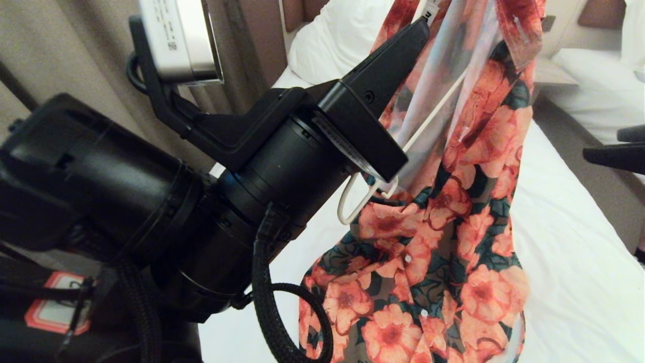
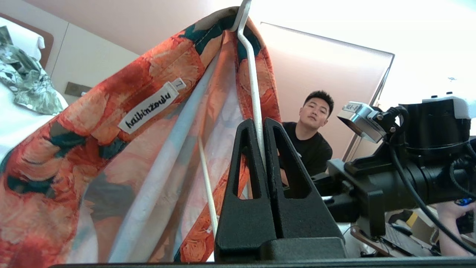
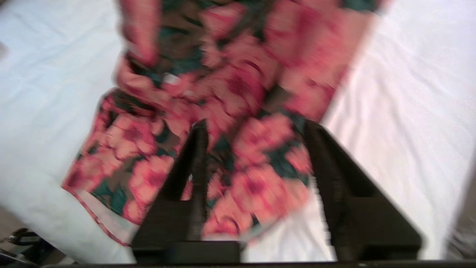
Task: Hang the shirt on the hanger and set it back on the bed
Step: Hook the other side of the shirt onto the hanger
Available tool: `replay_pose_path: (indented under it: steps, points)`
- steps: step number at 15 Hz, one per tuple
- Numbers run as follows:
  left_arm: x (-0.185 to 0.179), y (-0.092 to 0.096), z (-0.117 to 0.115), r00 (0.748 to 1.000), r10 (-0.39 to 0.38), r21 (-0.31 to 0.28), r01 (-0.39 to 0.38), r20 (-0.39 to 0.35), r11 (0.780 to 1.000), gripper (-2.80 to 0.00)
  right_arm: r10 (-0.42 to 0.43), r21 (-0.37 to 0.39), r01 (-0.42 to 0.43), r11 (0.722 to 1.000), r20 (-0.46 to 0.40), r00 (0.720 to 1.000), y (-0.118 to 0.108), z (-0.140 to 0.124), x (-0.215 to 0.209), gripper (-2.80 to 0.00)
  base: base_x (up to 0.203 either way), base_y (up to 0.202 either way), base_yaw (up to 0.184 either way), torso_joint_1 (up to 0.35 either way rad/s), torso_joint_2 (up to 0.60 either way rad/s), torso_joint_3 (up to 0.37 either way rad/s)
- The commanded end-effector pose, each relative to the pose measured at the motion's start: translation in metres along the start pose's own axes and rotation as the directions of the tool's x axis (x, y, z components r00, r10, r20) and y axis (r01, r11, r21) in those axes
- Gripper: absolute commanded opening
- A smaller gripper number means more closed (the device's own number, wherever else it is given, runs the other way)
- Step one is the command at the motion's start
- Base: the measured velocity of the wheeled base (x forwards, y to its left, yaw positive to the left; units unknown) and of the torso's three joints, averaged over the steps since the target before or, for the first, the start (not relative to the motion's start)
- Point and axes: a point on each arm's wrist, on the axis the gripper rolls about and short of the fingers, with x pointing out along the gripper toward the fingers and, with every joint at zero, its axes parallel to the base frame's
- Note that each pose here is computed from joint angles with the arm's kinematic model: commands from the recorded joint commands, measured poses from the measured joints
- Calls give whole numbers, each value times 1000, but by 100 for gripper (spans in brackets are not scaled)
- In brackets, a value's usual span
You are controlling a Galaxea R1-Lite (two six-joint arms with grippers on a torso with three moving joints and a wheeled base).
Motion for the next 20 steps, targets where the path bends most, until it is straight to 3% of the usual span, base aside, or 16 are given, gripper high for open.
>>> replay_pose_path:
  steps: [1,5,7,9,11,15,20]
  points:
    - [-2,-4,3,1000,-12,-11,12,9,1000,-280,-42,22,42,999,20,999,-12,11,-15,-280,0,0,0,0,0,0]
    - [-7,-24,-5,998,-60,-63,58,-26,996,-280,-57,12,57,998,50,997,-23,38,-33,-280,0,0,0,0,0,0]
    - [-10,-33,-6,996,-83,-89,80,-35,993,-280,0,-65,3,998,53,999,-24,40,-40,-280,0,0,0,0,0,0]
    - [-13,-42,-6,993,-107,-120,102,-40,988,-280,118,-100,-117,988,5,993,-23,33,-48,-280,0,0,0,0,0,0]
    - [-15,-46,-13,991,-120,-141,110,-65,984,-280,173,-110,-169,979,32,984,-29,40,-66,-280,0,0,0,0,0,0]
    - [-20,-56,-19,985,-147,-208,125,-92,970,-280,281,-208,-272,940,16,960,-34,31,-92,-280,0,0,0,0,0,0]
    - [-31,-68,-34,971,-183,-280,133,-157,951,-280,294,-237,-281,930,19,956,-38,25,-105,-280,0,0,0,0,0,0]
